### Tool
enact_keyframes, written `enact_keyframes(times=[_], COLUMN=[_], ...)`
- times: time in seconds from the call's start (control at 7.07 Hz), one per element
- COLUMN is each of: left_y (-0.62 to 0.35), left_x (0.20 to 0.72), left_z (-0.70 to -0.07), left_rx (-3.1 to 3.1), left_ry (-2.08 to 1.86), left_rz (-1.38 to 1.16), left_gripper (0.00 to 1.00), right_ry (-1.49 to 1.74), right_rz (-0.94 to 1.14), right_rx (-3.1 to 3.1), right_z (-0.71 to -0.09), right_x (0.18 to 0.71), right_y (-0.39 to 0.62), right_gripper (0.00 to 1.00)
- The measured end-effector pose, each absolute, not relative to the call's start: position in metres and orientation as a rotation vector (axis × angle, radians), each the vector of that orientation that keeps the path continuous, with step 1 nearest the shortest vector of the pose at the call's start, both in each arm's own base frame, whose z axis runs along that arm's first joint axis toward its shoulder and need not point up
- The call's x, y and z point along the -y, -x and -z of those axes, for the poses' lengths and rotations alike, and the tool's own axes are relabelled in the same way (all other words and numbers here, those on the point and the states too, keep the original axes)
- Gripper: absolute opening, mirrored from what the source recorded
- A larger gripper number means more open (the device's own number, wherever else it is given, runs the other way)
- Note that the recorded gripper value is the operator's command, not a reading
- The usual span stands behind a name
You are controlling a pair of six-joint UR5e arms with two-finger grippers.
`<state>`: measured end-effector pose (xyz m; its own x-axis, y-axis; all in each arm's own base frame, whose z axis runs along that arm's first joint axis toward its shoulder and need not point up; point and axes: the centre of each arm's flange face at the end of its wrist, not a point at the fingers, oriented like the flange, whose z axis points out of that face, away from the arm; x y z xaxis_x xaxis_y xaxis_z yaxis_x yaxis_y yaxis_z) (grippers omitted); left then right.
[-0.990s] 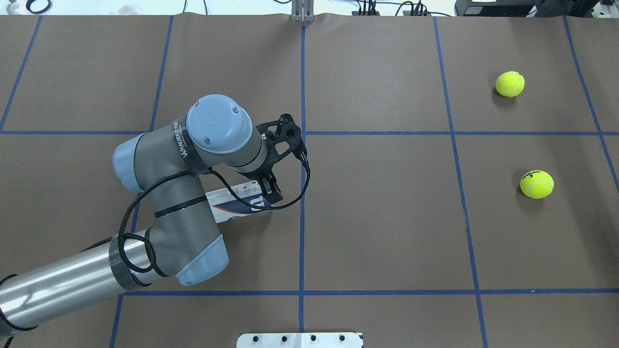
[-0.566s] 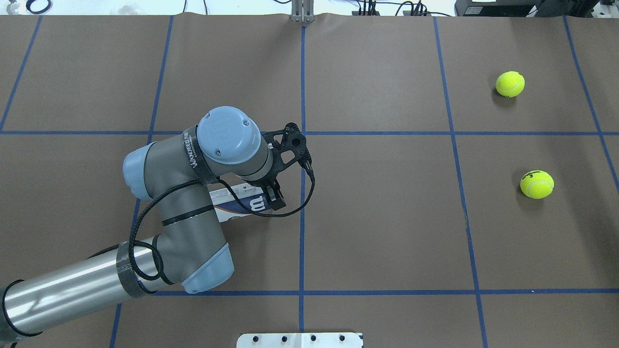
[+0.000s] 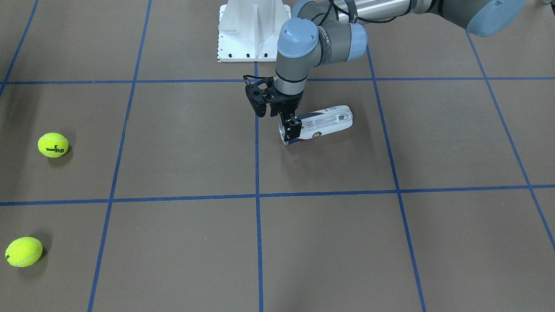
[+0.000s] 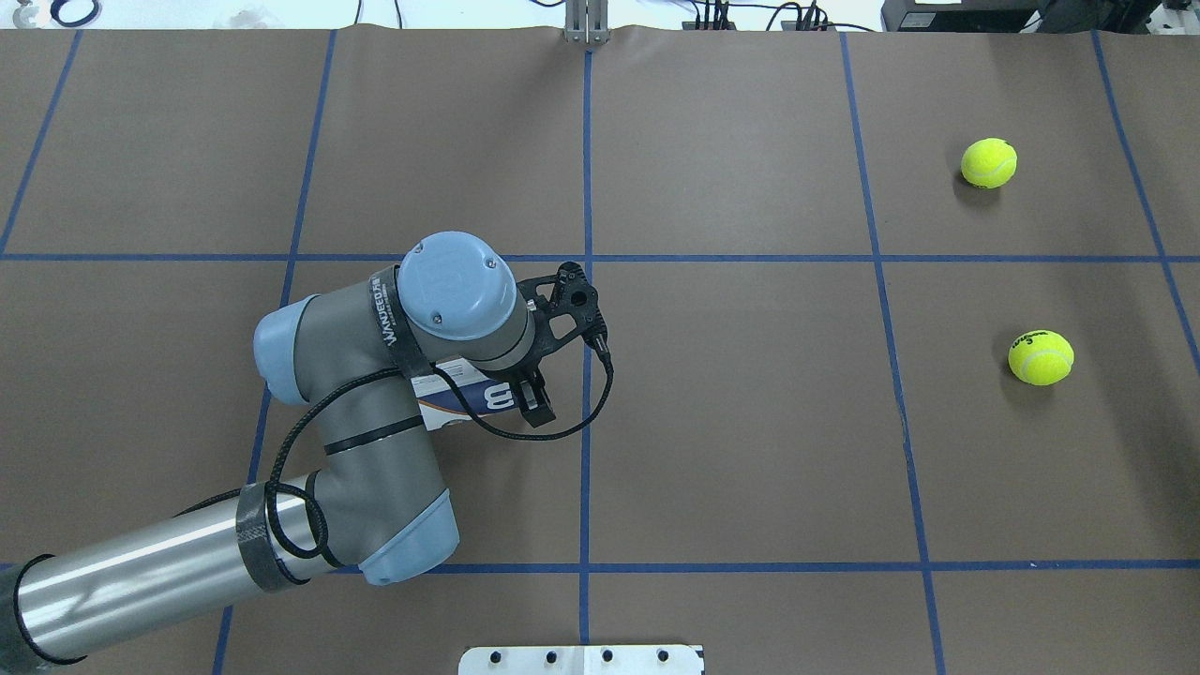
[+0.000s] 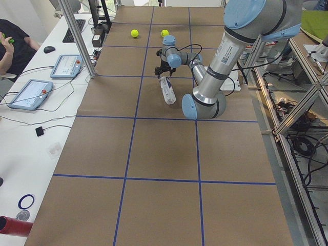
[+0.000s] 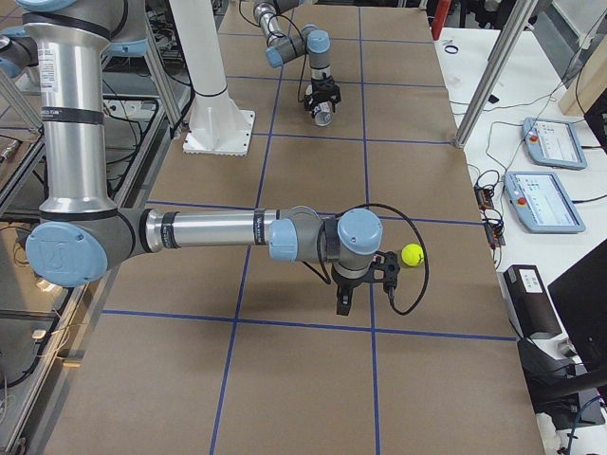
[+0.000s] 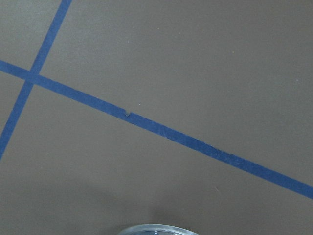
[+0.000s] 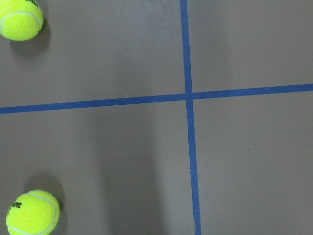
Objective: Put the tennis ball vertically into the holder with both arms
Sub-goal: 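Close the left gripper around the can's open end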
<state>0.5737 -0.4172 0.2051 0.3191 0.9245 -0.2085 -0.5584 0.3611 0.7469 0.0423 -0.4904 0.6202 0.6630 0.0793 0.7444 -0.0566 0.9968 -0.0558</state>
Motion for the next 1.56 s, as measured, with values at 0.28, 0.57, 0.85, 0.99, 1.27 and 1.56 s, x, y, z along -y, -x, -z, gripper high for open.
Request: enact_keyframes(times=[0.28, 0.57, 0.85, 0.99, 1.27, 1.56], left_y=[-0.576, -0.581, -0.584, -0.585, -0.587, -0.59], left_x=[0.417, 0.418, 0.419, 0.419, 0.419, 0.419], left_z=[-0.209, -0.216, -0.221, -0.222, -0.224, -0.226], left_rx=[-0.693, -0.684, -0.678, -0.677, -0.676, -0.675], left_ry=[-0.614, -0.6, -0.59, -0.589, -0.586, -0.583], left_rz=[-1.064, -1.066, -1.068, -1.069, -1.07, -1.073], left_gripper=[0.99, 0.99, 0.99, 0.99, 0.98, 0.9], right_ry=[0.029, 0.028, 0.028, 0.03, 0.031, 0.031], right_rz=[-0.077, -0.077, -0.077, -0.077, -0.076, -0.075], right_rx=[0.843, 0.843, 0.843, 0.843, 0.842, 0.841], right_z=[-0.62, -0.62, -0.62, -0.621, -0.621, -0.621], right_x=[0.49, 0.491, 0.491, 0.491, 0.491, 0.491], right_y=[-0.042, -0.042, -0.042, -0.042, -0.041, -0.041], right_gripper=[1.0, 1.0, 1.0, 1.0, 1.0, 1.0])
